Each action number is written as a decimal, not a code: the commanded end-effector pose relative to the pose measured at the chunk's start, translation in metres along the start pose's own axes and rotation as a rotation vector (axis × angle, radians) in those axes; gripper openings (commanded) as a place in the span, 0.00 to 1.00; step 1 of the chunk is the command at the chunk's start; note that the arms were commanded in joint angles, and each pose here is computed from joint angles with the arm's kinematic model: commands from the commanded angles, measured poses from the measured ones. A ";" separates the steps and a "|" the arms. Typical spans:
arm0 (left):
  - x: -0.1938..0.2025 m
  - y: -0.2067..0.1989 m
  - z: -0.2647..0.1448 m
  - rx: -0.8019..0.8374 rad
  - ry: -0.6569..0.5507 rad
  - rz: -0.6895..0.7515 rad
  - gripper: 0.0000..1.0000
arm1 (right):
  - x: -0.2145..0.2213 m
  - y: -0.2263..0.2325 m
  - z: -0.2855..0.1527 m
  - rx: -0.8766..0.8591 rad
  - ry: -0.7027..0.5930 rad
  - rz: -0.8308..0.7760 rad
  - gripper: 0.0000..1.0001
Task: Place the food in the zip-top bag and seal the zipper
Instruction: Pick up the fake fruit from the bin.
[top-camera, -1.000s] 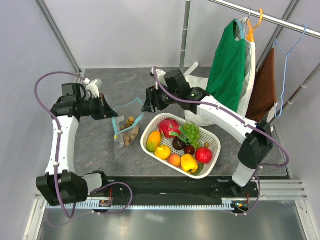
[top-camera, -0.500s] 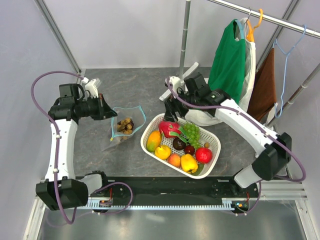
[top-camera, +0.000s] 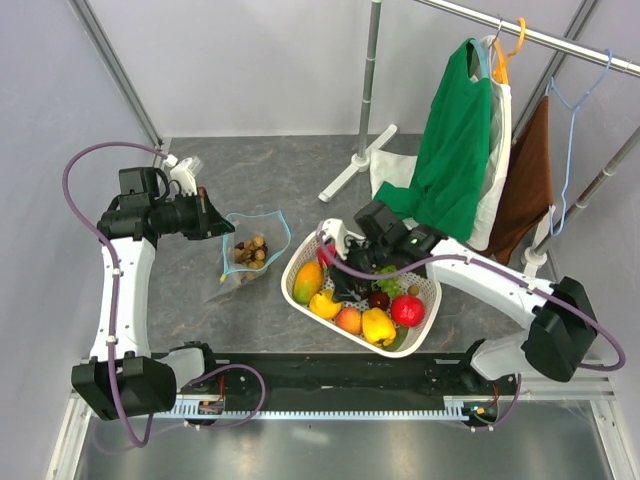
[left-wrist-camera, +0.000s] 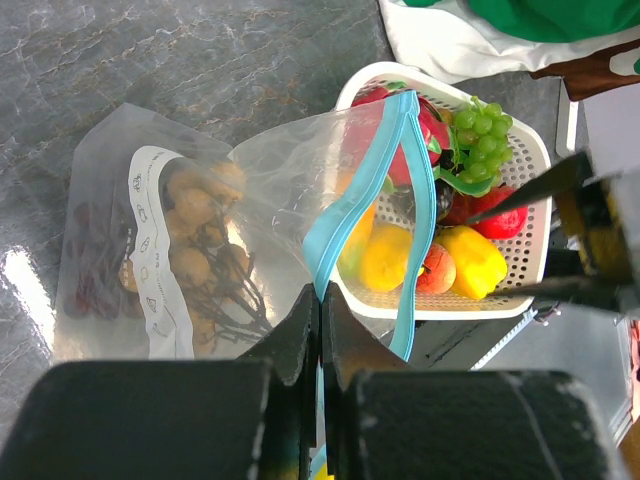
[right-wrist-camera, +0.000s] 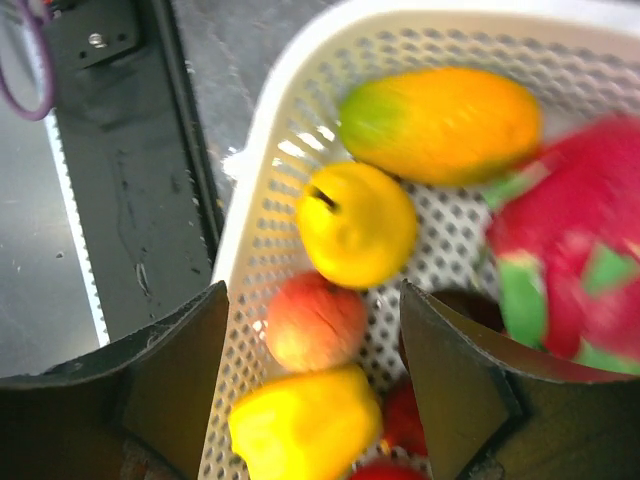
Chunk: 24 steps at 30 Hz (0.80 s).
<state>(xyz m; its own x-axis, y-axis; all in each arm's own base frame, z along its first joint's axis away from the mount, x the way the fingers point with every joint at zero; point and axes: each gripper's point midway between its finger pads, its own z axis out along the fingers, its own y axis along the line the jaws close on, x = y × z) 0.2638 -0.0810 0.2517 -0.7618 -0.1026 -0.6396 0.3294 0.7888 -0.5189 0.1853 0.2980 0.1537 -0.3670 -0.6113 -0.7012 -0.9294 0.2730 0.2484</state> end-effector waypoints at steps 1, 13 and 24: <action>-0.007 -0.003 0.000 0.013 -0.028 0.021 0.02 | -0.029 0.017 0.034 -0.045 -0.093 -0.129 0.78; -0.008 -0.003 -0.002 0.011 -0.032 0.036 0.02 | -0.002 0.008 0.056 -0.080 -0.005 -0.382 0.86; -0.006 -0.004 -0.002 0.014 -0.030 0.032 0.02 | 0.038 0.017 0.063 -0.251 0.062 -0.686 0.88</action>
<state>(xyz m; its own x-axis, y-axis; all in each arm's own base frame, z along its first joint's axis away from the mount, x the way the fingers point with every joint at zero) 0.2636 -0.0810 0.2510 -0.7632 -0.1028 -0.6379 0.3282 0.7887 -0.5199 0.1696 0.3306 0.0988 0.1599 -0.6744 -0.7209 -0.9799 -0.1969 -0.0332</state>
